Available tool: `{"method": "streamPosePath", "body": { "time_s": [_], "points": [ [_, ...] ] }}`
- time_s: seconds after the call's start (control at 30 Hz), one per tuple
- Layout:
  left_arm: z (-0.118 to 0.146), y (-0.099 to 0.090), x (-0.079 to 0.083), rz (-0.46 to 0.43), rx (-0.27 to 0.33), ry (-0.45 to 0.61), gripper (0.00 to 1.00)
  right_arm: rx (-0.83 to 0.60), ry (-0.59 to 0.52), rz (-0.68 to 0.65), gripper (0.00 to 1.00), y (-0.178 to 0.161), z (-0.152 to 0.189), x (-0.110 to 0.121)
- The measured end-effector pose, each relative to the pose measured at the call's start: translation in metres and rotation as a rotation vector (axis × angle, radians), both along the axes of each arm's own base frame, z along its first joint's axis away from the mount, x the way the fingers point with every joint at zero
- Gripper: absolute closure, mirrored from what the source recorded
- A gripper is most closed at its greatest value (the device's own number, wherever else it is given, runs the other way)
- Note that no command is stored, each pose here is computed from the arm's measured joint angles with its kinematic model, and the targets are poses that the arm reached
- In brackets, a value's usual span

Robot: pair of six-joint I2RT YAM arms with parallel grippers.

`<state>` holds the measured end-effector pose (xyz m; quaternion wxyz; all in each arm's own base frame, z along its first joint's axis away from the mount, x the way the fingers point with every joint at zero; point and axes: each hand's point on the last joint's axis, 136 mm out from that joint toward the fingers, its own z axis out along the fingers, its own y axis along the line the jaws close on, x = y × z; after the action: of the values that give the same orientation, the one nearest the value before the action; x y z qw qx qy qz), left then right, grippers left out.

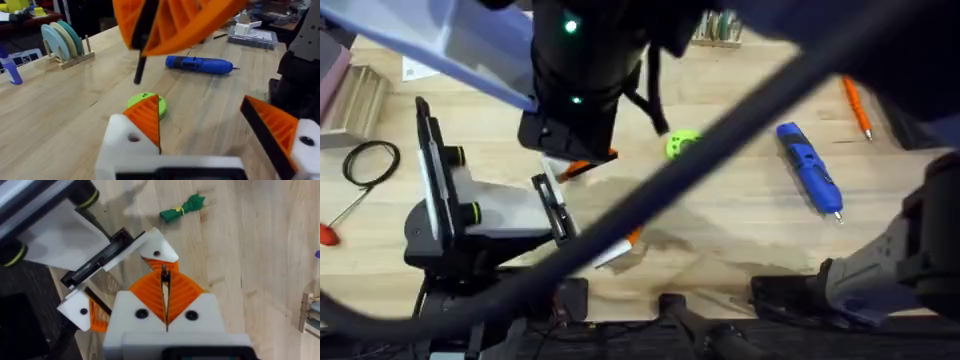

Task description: Pick up the gripper from the table and insert it into the empty holder that is missing its gripper. Then pick up a screw, insert it into the mounting hole, and use the screwdriver to tighten it. Finally, clean up the table by picking up the vegetable and placing it into the bucket.

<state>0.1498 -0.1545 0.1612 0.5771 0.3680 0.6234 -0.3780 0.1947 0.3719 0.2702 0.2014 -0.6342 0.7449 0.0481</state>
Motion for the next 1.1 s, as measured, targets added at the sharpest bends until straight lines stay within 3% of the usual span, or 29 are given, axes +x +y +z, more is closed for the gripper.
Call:
{"method": "streamPosePath", "body": {
  "time_s": [0.33, 1.1],
  "points": [
    [0.000, 0.000, 0.000, 0.000, 0.000, 0.000, 0.015, -0.069, 0.028, 0.023, 0.995, 0.008, -0.026, -0.001],
    [0.000, 0.000, 0.000, 0.000, 0.000, 0.001, 0.015, -0.087, 0.036, 0.024, 0.995, 0.012, -0.036, 0.001]
  ]
}}
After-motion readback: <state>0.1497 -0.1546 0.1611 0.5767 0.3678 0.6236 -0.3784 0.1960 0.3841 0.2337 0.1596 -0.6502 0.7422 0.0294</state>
